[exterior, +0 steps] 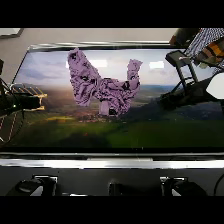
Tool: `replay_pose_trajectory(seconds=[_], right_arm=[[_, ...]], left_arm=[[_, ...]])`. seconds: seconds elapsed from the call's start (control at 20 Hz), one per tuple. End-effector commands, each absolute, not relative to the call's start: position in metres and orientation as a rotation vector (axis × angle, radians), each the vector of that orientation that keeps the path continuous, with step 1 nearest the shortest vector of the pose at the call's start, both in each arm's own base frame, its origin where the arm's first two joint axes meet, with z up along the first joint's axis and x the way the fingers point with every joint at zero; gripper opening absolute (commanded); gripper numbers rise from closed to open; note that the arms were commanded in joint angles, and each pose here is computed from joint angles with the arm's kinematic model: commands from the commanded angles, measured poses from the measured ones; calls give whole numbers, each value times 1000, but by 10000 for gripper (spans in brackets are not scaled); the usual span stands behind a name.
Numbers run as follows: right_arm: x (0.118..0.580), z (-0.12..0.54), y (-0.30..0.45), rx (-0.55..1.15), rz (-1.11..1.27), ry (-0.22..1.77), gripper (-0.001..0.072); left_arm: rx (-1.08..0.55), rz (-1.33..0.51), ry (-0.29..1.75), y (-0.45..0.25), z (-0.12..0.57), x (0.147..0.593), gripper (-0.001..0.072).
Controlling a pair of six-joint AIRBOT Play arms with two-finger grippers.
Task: Fold the clothes and pants, and hang the long-sleeved shirts on hangers.
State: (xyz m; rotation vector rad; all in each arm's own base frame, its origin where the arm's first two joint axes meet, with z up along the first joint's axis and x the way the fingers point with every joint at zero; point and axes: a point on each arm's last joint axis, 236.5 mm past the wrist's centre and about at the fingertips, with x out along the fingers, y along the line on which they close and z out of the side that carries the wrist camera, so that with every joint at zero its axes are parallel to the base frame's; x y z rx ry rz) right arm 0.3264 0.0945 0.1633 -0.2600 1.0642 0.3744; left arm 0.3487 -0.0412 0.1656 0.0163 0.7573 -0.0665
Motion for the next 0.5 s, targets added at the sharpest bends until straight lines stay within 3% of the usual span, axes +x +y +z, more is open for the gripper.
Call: replay_pose_trajectory(seconds=[0.0,0.2,0.25,0.3,0.35,0.45], right_arm=[[326,163,95,-260,375,1064,155],[326,163,95,-260,375,1064,155],[326,163,95,-260,375,1064,155],[326,163,95,-260,375,1064,155],[326,163,95,-260,375,1064,155],[326,163,95,-260,375,1064,155]], left_arm=[[17,-66,756,-41,166,349,31],[16,-65,756,-41,166,349,32],[17,-66,753,-41,166,350,60],[18,-65,758,-41,164,351,338],[12,-62,782,-41,158,350,720],[-71,-20,813,-41,146,356,720]])
